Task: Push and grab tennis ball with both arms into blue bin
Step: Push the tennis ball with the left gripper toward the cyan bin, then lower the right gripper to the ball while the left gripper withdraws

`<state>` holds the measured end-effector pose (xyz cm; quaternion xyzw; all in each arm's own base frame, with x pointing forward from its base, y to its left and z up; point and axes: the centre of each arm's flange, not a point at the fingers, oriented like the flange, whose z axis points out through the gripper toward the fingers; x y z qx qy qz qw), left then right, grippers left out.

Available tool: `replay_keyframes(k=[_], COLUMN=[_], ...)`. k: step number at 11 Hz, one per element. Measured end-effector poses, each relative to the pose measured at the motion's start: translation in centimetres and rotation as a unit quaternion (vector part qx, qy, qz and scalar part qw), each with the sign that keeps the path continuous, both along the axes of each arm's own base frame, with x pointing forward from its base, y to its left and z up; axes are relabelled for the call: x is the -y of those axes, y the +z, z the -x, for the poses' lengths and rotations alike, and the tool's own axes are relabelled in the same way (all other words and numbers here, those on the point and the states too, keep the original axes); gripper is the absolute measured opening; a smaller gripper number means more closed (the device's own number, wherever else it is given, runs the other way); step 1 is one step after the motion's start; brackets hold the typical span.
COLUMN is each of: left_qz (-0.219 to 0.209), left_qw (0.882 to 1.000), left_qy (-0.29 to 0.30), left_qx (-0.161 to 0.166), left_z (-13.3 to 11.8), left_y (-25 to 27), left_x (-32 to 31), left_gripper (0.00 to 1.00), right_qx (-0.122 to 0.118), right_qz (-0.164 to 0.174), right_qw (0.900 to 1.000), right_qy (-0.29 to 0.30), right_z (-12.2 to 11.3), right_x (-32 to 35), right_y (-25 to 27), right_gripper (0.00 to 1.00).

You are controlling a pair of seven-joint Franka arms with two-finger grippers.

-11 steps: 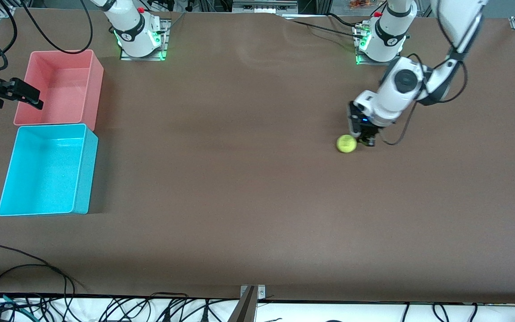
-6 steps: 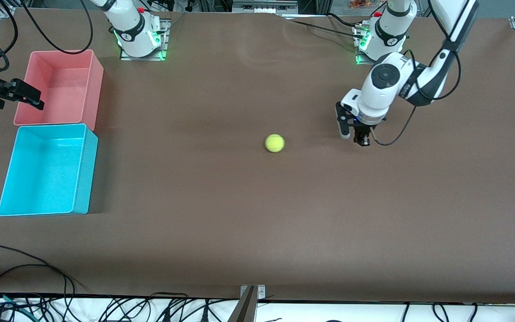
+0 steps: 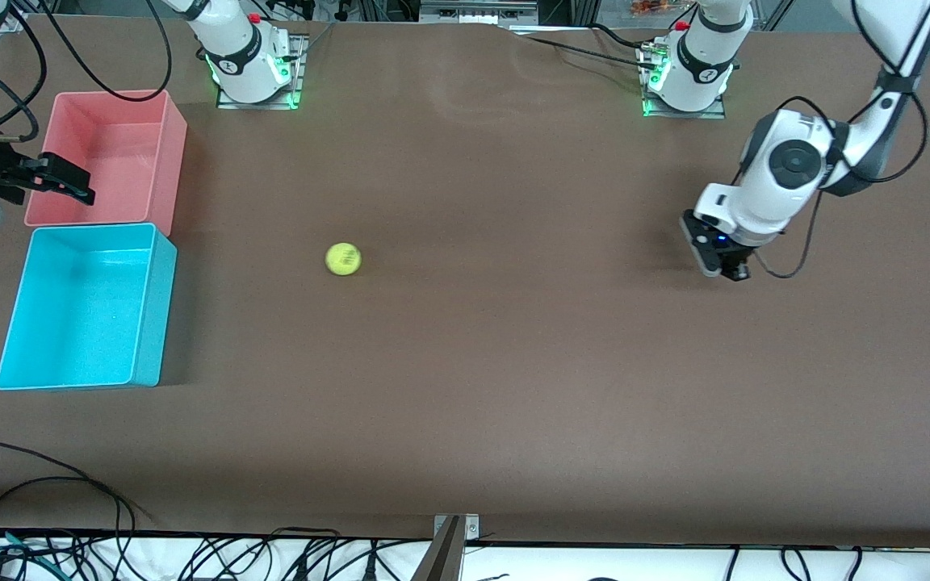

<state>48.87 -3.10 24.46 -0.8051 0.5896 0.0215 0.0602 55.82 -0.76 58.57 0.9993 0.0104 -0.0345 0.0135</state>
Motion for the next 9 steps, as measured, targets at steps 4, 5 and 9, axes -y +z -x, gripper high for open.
replay_keyframes(k=[4, 5, 9], left_qz=[0.016, 0.020, 0.018], left_qw=[0.992, 0.990, 0.983], left_qy=[0.124, 0.143, 0.180], left_qx=[-0.016, -0.010, 0.024], left_z=[-1.0, -1.6, -4.6], left_y=[1.3, 2.0, 5.9], left_x=[-8.0, -9.2, -11.9], left_gripper=[0.06, 0.10, 0.56], right_qx=[-0.022, -0.029, -0.070], right_qz=[0.002, 0.003, 0.005], right_qw=[0.999, 0.999, 0.997], right_qy=[0.028, 0.032, 0.035], right_z=[-0.9, -1.1, -0.8], right_x=[-3.2, -3.7, -4.1], right_y=[-2.3, -3.1, -7.4], right_gripper=[1.00, 1.00, 1.00])
